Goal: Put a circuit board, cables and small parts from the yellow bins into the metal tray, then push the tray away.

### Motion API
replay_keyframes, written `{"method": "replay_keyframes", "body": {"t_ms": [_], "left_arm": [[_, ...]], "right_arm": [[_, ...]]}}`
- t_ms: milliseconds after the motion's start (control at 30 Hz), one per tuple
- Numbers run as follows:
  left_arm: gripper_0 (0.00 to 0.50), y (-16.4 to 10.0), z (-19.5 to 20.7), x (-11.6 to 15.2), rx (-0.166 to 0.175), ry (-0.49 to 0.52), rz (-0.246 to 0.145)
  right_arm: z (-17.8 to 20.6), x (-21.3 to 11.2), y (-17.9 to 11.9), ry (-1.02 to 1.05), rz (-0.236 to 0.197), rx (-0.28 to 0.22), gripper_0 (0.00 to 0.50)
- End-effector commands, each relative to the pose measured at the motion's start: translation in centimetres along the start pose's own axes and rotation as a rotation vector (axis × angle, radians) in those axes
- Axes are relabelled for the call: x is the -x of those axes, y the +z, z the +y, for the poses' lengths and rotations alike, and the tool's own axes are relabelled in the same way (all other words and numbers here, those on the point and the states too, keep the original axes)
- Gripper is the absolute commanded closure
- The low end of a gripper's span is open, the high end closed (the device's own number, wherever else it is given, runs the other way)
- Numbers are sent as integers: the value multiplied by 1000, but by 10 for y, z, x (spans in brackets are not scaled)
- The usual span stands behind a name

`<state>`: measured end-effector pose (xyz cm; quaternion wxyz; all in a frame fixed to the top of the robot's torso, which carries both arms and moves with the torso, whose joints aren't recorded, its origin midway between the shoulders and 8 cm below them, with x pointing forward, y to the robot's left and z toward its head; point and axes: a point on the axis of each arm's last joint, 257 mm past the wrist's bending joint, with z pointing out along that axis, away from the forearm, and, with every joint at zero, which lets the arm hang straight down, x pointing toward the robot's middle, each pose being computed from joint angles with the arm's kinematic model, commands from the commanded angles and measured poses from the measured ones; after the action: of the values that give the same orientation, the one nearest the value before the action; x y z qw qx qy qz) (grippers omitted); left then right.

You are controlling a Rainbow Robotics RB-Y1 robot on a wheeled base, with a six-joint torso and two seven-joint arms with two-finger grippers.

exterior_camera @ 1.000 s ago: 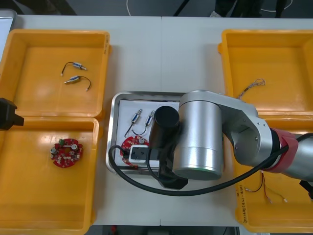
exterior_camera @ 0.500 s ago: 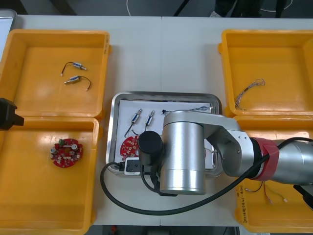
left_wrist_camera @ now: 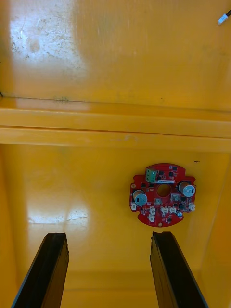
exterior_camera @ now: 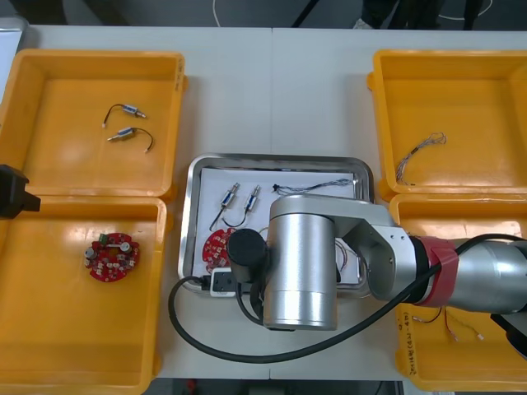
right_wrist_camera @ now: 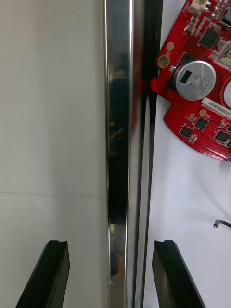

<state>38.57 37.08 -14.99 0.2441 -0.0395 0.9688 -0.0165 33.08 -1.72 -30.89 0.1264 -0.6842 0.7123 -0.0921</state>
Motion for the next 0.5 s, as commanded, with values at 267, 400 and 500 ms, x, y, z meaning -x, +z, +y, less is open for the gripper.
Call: {"method": "replay_keyframes", "body": {"t_ms": [267, 400, 500], "left_arm": [[0, -16, 15, 5, 46, 80, -28], [0, -16, 15, 5, 46, 80, -28], [0, -16, 15, 5, 46, 80, -28]], "right_arm": [[1, 16, 0, -52, -9, -34, 0], [1, 20, 5, -47, -2, -33, 0], [0, 21, 7, -43, 0, -38, 0]]}}
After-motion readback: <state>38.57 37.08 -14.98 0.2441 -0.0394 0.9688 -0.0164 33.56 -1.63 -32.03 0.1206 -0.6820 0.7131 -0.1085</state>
